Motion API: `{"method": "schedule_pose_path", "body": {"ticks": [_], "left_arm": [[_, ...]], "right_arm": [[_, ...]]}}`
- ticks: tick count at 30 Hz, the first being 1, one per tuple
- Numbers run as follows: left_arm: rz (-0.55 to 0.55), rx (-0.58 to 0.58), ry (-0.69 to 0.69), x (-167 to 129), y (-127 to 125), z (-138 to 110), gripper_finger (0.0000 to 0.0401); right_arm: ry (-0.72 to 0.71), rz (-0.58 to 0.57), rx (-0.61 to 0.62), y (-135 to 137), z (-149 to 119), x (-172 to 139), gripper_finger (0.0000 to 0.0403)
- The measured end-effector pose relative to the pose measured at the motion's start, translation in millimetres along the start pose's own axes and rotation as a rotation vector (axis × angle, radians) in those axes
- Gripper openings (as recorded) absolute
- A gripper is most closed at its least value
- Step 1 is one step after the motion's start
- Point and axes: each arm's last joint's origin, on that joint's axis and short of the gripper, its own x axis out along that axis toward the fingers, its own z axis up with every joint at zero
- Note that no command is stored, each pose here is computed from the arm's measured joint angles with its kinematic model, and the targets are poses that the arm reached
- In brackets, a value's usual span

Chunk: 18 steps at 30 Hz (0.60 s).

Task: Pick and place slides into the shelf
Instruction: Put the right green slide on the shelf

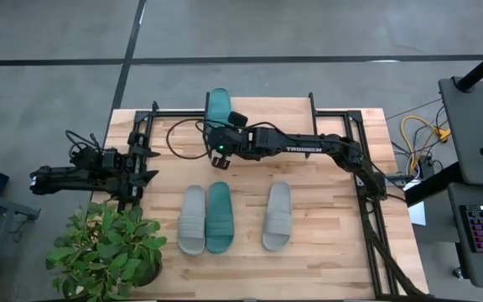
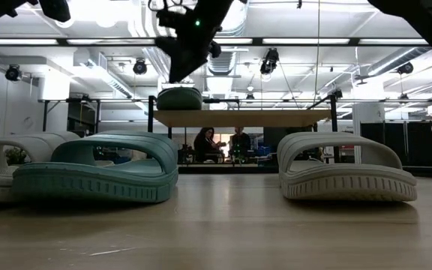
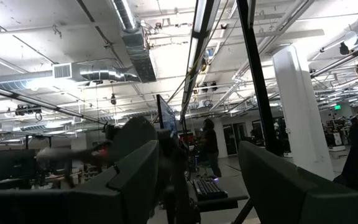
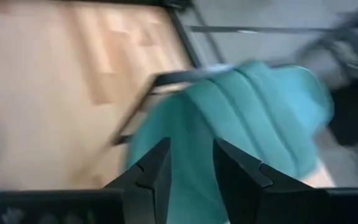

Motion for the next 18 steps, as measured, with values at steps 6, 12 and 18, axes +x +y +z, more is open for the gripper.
{"method": "schedule_pose_path", "body": {"ticks": [6,12,18], "left_arm": [[0.000,-0.006,0.000,0,0,0,0.0208],[0.000,-0.006,-0.001,0,0,0,0.0208],[-0.001,-0.006,-0.001,0,0,0,0.0208]], "right_arm": [[0.087,0.208,-0.091,3,-9,-11,0.0084],[0.105,0.218,-0.118,3,-10,-28,0.0046],[0.207,0.225,-0.172,1,-20,-34,0.0010]]}}
